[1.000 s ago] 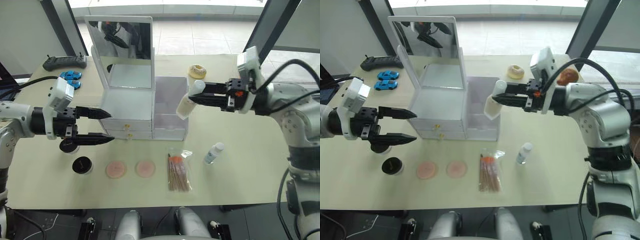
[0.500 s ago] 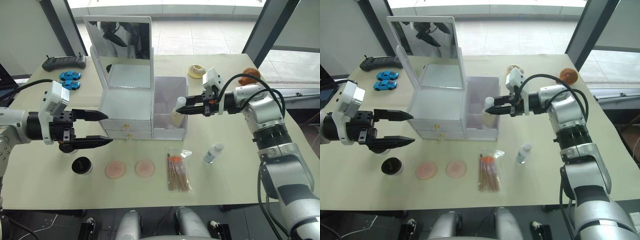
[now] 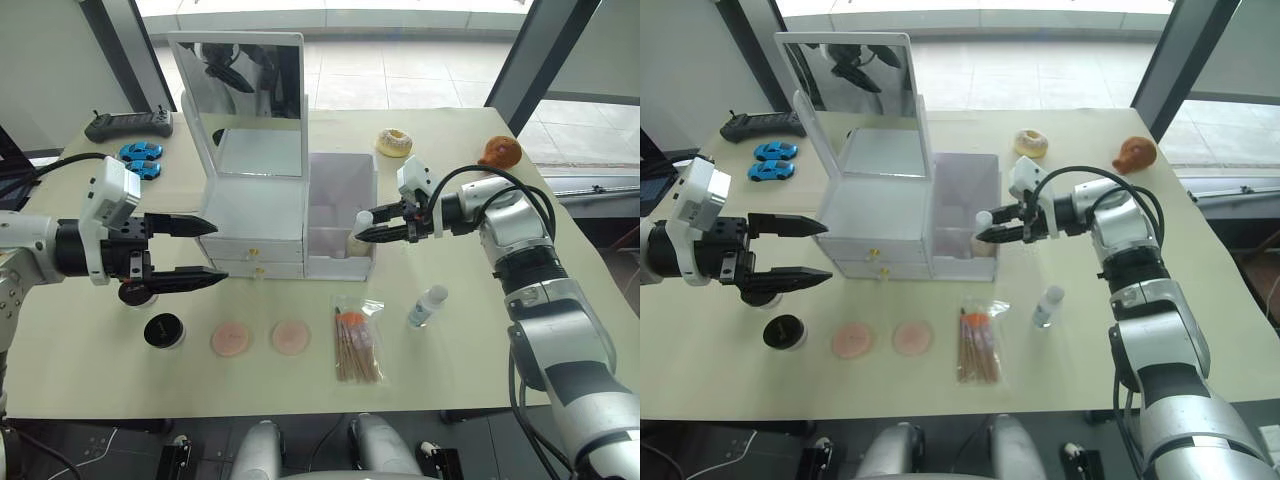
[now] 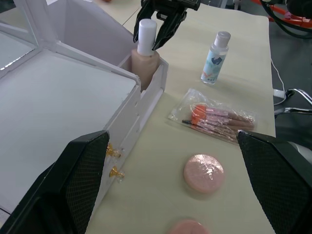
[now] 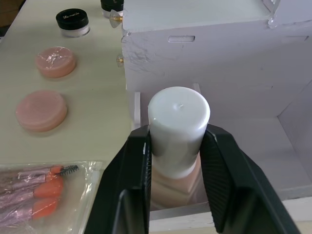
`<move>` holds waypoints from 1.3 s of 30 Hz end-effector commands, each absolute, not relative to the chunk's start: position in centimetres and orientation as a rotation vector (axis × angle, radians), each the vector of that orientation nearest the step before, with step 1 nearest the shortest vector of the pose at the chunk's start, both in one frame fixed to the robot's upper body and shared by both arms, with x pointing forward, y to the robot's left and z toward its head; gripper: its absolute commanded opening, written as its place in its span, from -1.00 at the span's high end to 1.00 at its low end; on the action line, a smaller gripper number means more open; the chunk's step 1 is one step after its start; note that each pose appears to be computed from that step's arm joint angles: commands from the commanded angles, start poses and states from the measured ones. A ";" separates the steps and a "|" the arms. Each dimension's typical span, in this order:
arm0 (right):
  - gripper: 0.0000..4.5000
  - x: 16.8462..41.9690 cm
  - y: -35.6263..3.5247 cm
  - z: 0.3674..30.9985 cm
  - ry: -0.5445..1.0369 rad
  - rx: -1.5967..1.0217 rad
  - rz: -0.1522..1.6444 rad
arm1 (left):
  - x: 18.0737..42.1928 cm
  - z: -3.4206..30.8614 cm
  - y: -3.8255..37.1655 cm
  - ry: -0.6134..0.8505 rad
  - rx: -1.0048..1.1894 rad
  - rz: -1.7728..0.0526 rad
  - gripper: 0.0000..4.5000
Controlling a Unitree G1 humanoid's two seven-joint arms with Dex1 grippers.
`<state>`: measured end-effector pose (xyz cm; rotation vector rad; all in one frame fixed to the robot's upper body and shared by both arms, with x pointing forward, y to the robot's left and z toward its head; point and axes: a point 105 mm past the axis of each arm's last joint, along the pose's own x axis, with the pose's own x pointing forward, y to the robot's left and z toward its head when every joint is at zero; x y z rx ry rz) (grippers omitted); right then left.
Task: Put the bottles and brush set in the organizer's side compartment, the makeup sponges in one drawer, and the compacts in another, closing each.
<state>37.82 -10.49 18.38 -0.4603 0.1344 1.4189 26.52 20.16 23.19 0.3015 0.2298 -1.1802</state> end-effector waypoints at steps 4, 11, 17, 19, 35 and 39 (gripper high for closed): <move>-0.78 37.3 -11.0 23.2 -0.009 -0.476 1.390 | 26.8 24.2 19.5 0.178 0.328 -1.205 -1.00; -0.99 35.3 -13.7 25.8 -0.066 -0.412 1.287 | 27.9 24.6 20.8 0.125 0.264 -1.144 -1.00; -0.99 33.6 -20.4 26.7 -0.062 -0.318 1.028 | 29.9 22.0 28.5 0.159 0.193 -0.851 -1.00; -0.99 32.9 -23.3 26.0 -0.026 -0.317 0.923 | 30.0 21.6 30.8 0.148 0.149 -0.782 -1.00; -0.99 28.2 -35.8 20.1 0.167 -0.328 0.485 | 31.2 20.4 35.7 0.145 0.228 -0.614 -1.00; -0.99 29.1 -33.8 21.4 0.125 -0.332 0.544 | 32.2 22.7 32.2 0.085 0.220 -0.766 -1.00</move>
